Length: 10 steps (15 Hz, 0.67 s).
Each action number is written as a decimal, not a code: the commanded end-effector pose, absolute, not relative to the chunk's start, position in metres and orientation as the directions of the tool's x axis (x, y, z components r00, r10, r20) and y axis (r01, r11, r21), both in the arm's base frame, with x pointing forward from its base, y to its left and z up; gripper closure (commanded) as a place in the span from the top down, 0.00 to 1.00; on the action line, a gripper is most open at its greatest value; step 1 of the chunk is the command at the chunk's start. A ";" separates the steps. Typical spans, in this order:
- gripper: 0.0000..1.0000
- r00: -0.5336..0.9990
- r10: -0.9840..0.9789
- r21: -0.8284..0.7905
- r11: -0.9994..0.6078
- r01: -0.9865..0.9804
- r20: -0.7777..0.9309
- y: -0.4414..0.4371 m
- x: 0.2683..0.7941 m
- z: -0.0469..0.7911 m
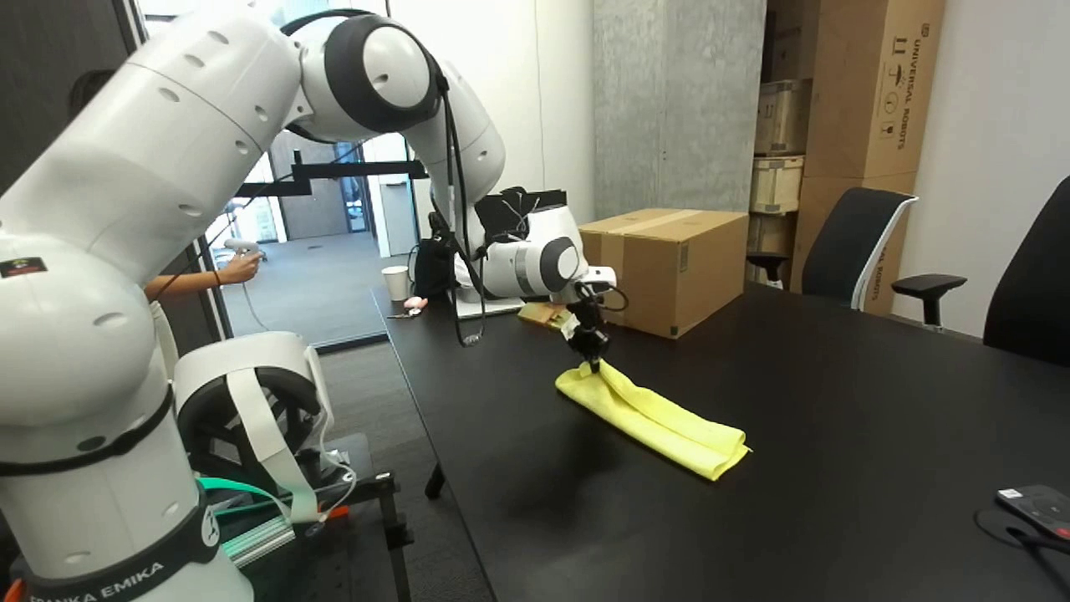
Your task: Fold the towel once on the table
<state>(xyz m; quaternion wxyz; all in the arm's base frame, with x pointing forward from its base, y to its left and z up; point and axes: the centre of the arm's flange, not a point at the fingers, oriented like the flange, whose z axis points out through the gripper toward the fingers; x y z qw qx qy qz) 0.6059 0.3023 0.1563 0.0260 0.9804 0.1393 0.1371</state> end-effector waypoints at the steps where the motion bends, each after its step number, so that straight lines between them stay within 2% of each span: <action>1: 0.20 0.912 0.244 0.093 -0.970 0.225 0.329 0.319 0.631 0.137; 2: 0.38 0.909 0.238 0.098 -0.971 0.218 0.341 0.321 0.637 0.132; 10: 0.97 0.859 0.208 0.095 -0.978 0.185 0.468 0.347 0.673 0.165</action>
